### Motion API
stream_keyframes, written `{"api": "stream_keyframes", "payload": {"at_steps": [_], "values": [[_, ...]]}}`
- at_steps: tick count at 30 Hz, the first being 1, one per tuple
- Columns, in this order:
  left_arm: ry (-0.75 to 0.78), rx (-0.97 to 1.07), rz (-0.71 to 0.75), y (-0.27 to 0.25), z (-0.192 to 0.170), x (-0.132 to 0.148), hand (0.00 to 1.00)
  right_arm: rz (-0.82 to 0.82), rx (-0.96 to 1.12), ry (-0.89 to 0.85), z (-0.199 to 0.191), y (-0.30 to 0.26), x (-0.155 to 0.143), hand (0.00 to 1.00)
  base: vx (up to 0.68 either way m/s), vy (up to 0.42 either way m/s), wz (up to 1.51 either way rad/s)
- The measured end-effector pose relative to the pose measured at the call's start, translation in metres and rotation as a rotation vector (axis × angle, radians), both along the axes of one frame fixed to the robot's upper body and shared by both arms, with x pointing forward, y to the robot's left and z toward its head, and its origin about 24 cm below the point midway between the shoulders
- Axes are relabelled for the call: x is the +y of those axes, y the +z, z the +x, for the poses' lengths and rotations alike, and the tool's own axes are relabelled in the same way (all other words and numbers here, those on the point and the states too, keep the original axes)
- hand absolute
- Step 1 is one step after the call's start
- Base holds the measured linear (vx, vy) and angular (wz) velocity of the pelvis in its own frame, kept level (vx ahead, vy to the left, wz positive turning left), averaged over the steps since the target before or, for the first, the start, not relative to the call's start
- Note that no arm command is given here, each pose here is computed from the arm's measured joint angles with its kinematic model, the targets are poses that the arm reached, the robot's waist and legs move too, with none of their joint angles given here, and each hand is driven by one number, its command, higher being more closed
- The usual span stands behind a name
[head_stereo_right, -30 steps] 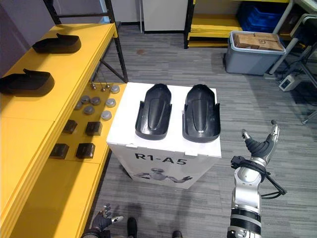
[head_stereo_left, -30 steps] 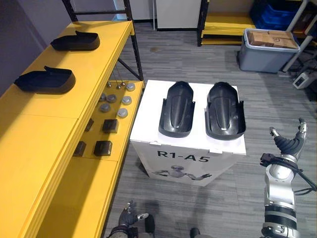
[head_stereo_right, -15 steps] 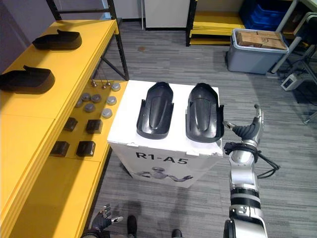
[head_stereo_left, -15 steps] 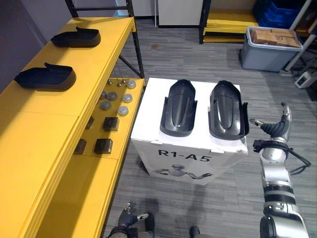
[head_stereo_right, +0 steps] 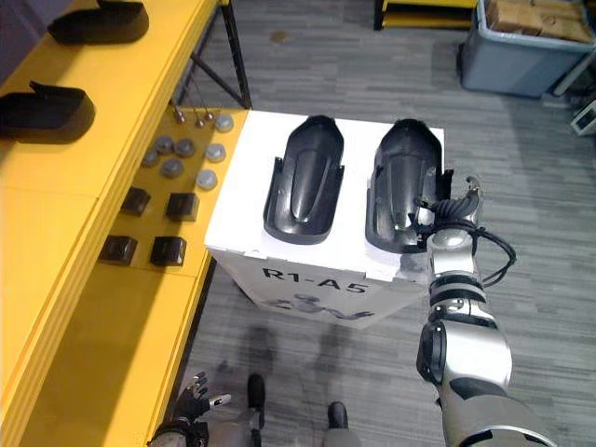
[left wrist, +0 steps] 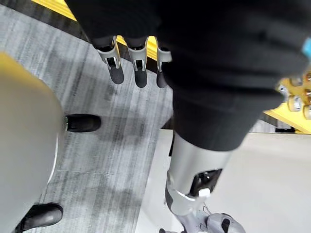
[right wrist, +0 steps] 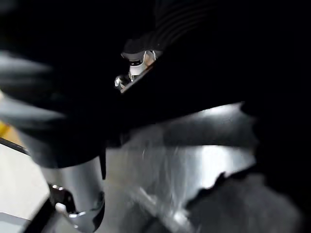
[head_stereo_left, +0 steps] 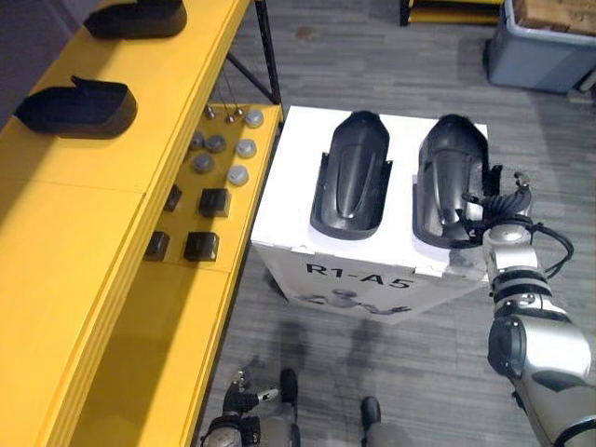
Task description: Walk over and take plastic housings, then place them on the shelf
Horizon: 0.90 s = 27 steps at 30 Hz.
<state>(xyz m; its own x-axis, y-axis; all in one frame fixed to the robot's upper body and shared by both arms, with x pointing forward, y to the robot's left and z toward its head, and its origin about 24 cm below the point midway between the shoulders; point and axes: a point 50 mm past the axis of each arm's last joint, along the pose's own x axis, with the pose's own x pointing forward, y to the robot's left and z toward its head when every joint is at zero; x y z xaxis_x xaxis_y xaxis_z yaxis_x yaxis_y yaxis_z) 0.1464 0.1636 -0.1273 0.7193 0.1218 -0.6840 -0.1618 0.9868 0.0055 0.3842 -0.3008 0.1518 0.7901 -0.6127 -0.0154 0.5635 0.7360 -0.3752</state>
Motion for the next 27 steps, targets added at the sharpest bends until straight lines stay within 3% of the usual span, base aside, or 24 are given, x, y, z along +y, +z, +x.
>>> {"api": "stream_keyframes", "payload": {"at_steps": [1, 2, 19, 27], "values": [[0.000, 0.000, -0.001, 0.000, 0.001, 0.000, 0.00, 0.002, 0.002, -0.001, 0.000, 0.001, -0.001, 0.00, 0.04, 0.009, 0.01], [0.001, 0.000, -0.004, 0.000, 0.002, -0.001, 0.00, 0.001, 0.002, -0.002, 0.000, 0.003, -0.003, 1.00, 0.04, 0.008, 0.02], [-0.006, 0.001, -0.001, 0.000, 0.013, 0.000, 0.00, 0.058, 0.017, 0.007, -0.003, 0.002, -0.013, 1.00, 0.00, 0.000, 0.00], [-0.009, -0.005, -0.003, 0.002, 0.016, -0.001, 0.00, -0.089, -0.092, 0.072, -0.016, 0.003, -0.001, 1.00, 0.00, 0.000, 0.00]]}}
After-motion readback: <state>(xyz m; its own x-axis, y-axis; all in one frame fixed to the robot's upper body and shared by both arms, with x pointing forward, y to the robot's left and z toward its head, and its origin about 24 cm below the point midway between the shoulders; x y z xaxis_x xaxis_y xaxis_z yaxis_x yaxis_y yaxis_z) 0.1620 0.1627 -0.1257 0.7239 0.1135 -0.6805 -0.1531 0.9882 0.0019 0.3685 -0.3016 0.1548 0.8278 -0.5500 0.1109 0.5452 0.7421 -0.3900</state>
